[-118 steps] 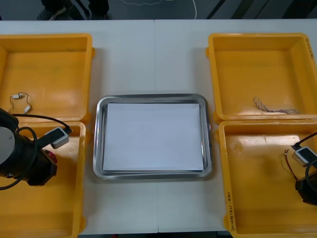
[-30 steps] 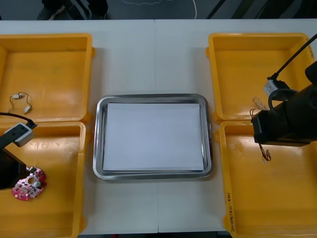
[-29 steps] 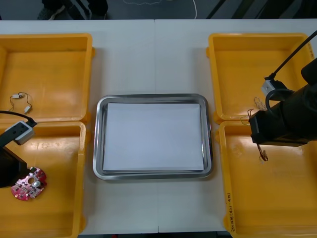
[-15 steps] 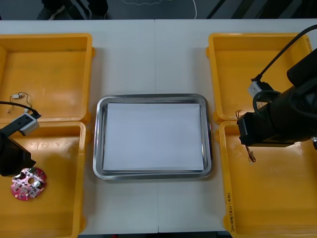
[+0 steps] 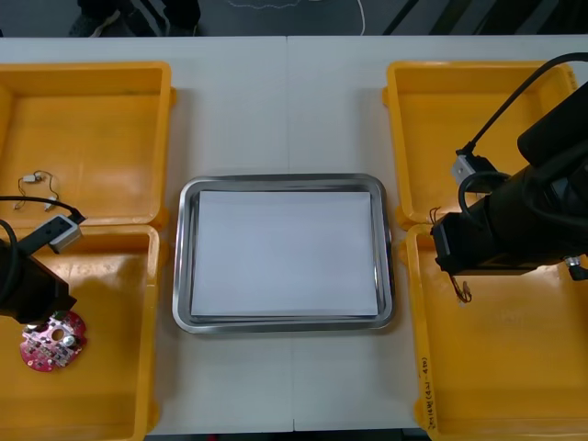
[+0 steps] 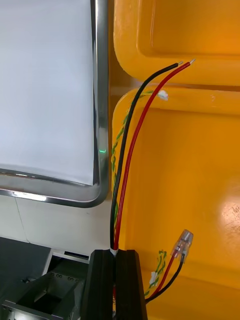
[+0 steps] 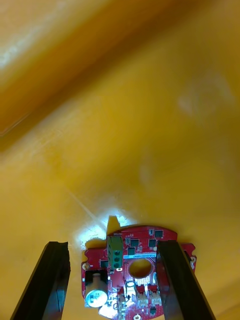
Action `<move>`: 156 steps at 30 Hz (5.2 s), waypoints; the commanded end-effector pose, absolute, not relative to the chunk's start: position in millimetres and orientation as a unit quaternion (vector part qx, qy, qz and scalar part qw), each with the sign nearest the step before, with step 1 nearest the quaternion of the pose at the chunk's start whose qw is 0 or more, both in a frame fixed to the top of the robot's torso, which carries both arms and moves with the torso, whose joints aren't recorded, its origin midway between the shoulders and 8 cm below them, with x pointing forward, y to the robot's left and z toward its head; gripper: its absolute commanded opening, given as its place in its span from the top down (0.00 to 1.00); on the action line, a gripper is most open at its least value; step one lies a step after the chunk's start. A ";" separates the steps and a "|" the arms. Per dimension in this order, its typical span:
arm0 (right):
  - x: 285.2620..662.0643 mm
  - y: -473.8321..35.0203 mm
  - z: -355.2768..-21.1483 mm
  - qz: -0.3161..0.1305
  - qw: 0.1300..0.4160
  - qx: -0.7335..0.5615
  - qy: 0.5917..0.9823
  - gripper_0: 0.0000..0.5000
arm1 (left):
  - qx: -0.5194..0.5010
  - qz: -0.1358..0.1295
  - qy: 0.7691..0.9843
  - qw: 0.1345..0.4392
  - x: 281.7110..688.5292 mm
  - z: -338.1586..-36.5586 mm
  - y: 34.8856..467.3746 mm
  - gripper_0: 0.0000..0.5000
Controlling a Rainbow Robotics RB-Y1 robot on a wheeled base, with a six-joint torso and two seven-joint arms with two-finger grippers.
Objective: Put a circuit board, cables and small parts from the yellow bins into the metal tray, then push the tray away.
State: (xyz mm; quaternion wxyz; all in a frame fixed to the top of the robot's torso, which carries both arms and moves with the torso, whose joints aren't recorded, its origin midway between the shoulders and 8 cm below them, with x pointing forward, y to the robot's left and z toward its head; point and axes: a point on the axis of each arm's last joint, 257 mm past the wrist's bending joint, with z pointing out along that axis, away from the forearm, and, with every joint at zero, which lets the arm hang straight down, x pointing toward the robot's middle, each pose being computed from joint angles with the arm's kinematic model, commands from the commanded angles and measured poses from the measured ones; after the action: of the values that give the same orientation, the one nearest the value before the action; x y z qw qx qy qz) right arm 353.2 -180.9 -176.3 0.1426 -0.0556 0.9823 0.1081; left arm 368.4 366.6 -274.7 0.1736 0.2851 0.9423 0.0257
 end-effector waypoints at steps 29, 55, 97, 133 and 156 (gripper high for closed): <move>354.1 -164.8 -164.5 0.113 0.160 -0.072 0.978 1.00 | 0.396 0.059 0.899 0.179 349.8 -298.1 390.5 0.00; 358.8 -169.1 -165.4 0.106 0.164 -0.068 0.978 1.00 | 0.384 0.052 0.905 0.178 350.7 -316.6 394.5 0.00; 357.6 -168.2 -165.5 0.107 0.162 -0.073 0.978 1.00 | 0.322 0.046 0.925 0.196 341.9 -226.9 385.8 1.00; 356.8 -168.5 -166.1 0.108 0.161 -0.074 0.978 1.00 | 0.173 -0.005 0.953 0.250 388.0 -123.3 273.9 1.00; 356.4 -167.7 -166.1 0.109 0.160 -0.072 0.978 1.00 | 0.198 -0.061 0.942 0.265 402.7 -145.6 126.9 1.00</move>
State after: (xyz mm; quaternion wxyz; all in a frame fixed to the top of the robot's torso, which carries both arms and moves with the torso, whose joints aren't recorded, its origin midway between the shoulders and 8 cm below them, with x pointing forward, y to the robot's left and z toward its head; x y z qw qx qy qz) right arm 355.8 -179.1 -176.0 0.1475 -0.0559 0.9818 0.1058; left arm 402.2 154.2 -152.4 0.2519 0.1840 0.9484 -0.0567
